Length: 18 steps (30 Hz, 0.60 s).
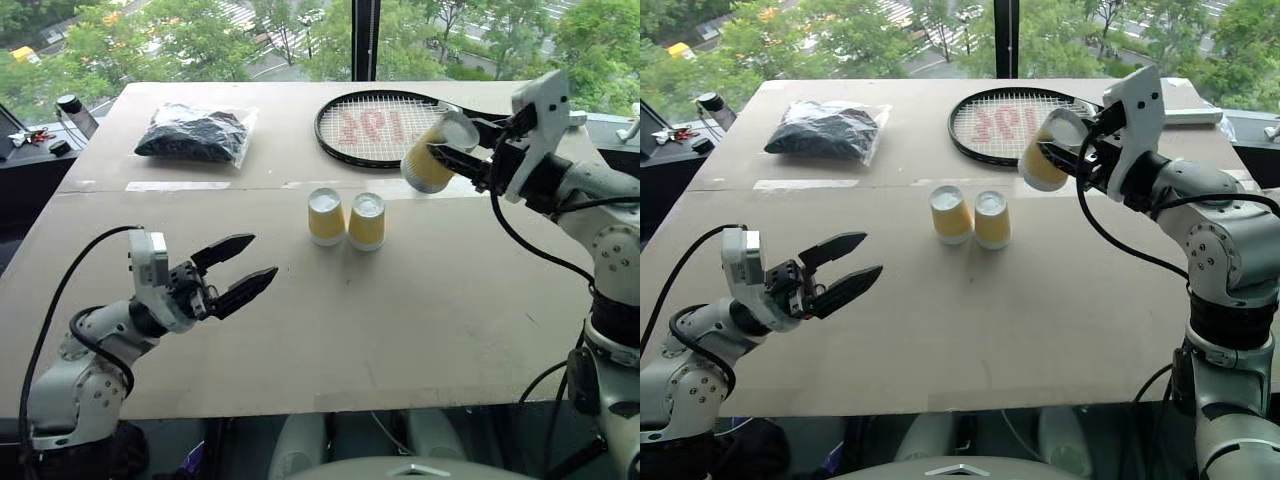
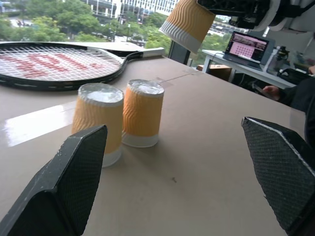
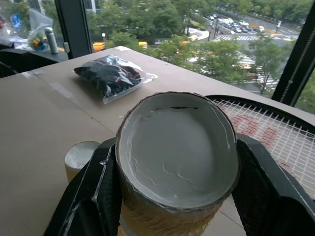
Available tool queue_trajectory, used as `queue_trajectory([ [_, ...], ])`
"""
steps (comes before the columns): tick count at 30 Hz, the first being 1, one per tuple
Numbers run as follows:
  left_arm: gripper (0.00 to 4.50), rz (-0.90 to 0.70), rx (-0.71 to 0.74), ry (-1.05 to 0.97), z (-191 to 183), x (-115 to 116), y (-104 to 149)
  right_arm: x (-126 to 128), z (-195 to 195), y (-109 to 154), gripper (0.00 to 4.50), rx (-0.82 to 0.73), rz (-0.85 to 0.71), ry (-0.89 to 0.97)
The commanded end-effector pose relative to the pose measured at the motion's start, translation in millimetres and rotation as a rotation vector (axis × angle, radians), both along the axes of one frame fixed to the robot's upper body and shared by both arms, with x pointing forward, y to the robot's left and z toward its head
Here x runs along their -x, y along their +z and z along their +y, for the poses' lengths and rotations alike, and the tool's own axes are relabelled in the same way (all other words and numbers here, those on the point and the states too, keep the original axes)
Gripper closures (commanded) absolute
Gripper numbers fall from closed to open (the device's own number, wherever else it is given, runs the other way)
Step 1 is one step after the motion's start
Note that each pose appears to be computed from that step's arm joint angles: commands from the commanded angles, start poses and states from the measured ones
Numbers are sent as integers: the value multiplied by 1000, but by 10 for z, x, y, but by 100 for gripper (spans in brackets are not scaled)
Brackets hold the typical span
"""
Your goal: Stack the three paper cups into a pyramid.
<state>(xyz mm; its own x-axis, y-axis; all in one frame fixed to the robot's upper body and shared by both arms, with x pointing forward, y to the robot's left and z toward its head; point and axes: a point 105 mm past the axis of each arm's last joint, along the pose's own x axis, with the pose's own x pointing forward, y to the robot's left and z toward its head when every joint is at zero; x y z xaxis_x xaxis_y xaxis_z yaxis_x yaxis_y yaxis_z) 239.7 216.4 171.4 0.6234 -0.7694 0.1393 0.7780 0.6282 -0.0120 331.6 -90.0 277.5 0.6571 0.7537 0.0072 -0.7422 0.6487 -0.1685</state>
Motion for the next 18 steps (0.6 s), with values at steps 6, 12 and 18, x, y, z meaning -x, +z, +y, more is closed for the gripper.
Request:
queue_trajectory([
  [6, 0, 14, 30, 34, 264, 250, -27, 88, 826, 165, 228, 102, -38, 278],
  [12, 0, -1, 52, 51, 275, 296, 0, -46, 932, 6, 228, 195, -60, 252],
  [18, 0, 8, 49, 46, 269, 341, -23, -148, 901, 37, 228, 211, -68, 217],
])
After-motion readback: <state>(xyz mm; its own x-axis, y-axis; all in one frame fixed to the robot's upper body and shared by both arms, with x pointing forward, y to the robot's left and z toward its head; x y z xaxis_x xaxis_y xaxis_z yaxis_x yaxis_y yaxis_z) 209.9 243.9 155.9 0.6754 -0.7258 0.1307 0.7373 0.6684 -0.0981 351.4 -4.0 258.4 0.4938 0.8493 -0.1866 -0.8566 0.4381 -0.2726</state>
